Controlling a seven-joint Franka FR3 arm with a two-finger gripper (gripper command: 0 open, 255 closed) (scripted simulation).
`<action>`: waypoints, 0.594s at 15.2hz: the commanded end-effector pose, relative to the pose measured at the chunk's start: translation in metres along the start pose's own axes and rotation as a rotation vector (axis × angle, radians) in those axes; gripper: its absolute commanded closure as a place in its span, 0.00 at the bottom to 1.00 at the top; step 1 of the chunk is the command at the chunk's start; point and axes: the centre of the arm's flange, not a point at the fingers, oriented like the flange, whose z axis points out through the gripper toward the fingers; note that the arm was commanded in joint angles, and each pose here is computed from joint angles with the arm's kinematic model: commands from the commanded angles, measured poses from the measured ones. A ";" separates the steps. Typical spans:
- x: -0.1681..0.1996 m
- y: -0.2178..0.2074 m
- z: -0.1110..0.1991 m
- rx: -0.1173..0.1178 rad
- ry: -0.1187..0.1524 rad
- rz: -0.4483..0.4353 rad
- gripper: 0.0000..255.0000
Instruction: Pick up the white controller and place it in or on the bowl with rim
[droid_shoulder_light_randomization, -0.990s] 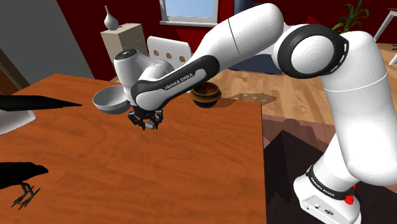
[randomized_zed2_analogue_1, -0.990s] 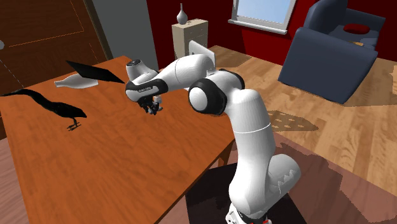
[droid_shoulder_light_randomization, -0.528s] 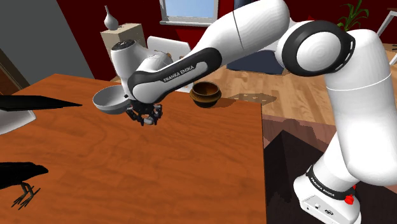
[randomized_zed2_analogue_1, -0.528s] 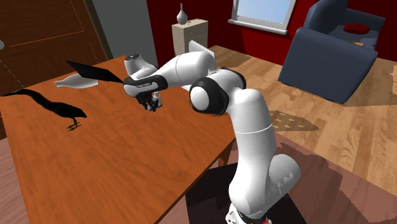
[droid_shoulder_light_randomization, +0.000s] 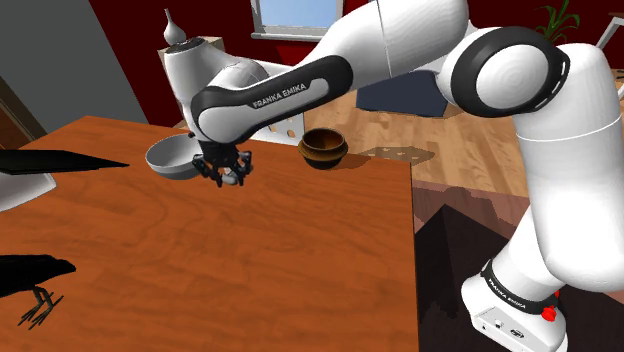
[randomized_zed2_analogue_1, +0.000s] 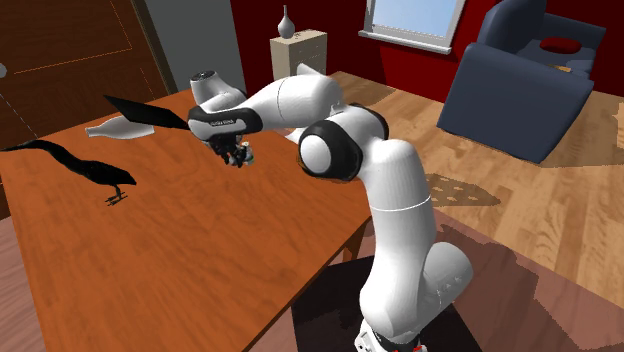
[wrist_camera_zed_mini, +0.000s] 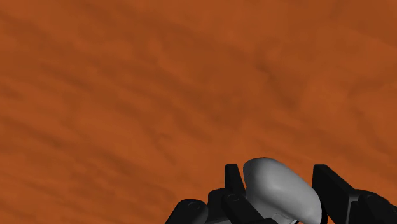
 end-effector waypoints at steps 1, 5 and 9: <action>0.001 0.000 -0.011 0.000 0.000 0.000 1.00; 0.003 0.000 -0.032 0.000 0.000 0.000 1.00; 0.005 0.000 -0.053 0.000 0.000 0.000 1.00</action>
